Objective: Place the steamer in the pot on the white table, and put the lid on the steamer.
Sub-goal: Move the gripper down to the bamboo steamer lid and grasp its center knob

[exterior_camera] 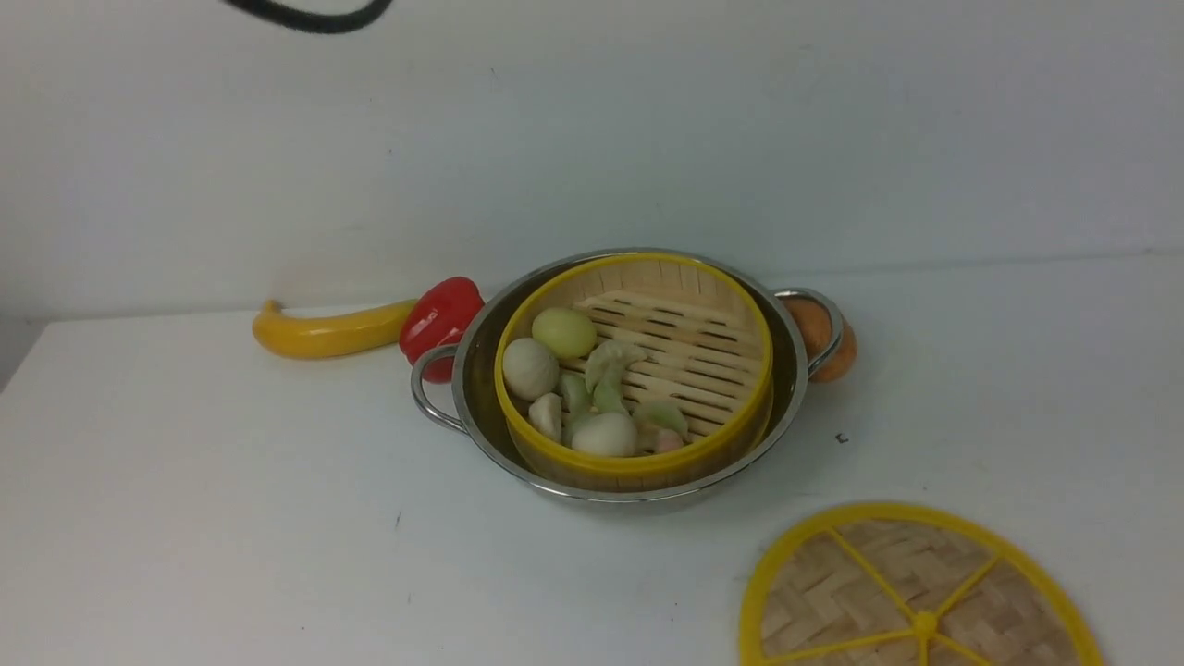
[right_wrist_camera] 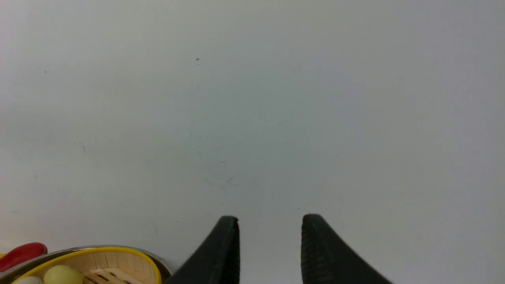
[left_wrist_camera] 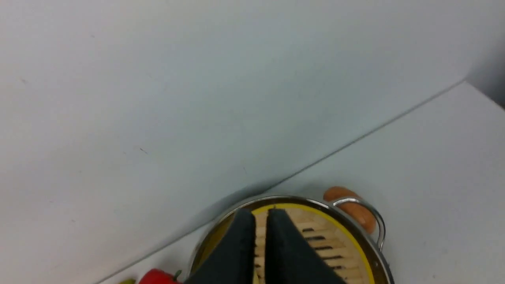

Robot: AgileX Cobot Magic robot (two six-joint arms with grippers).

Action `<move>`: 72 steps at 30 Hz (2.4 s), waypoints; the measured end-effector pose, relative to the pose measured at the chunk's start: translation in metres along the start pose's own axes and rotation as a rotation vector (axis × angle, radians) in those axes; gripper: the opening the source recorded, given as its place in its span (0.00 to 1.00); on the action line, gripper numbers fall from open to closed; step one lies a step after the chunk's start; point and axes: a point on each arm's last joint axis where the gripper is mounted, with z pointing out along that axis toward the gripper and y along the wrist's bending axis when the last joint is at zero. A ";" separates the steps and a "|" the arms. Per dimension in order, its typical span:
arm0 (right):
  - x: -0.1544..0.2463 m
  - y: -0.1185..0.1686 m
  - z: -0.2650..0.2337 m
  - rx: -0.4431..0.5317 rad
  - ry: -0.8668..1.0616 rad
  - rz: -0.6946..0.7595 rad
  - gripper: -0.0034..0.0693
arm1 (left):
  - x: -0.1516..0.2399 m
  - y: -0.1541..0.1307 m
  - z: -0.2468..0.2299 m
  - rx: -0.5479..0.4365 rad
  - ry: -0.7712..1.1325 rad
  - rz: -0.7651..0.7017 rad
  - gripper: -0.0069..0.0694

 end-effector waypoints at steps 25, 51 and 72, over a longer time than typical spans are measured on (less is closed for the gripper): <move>0.000 0.000 0.000 0.000 0.000 0.001 0.38 | 0.344 0.010 -0.101 -0.605 -0.038 -0.232 0.20; 0.000 0.000 0.000 0.000 0.000 0.001 0.38 | 0.399 -0.022 -0.124 -0.678 -0.291 0.007 0.22; 0.000 0.000 0.000 0.000 0.000 0.001 0.38 | 0.414 -0.022 -0.123 -0.682 -0.166 -0.081 0.24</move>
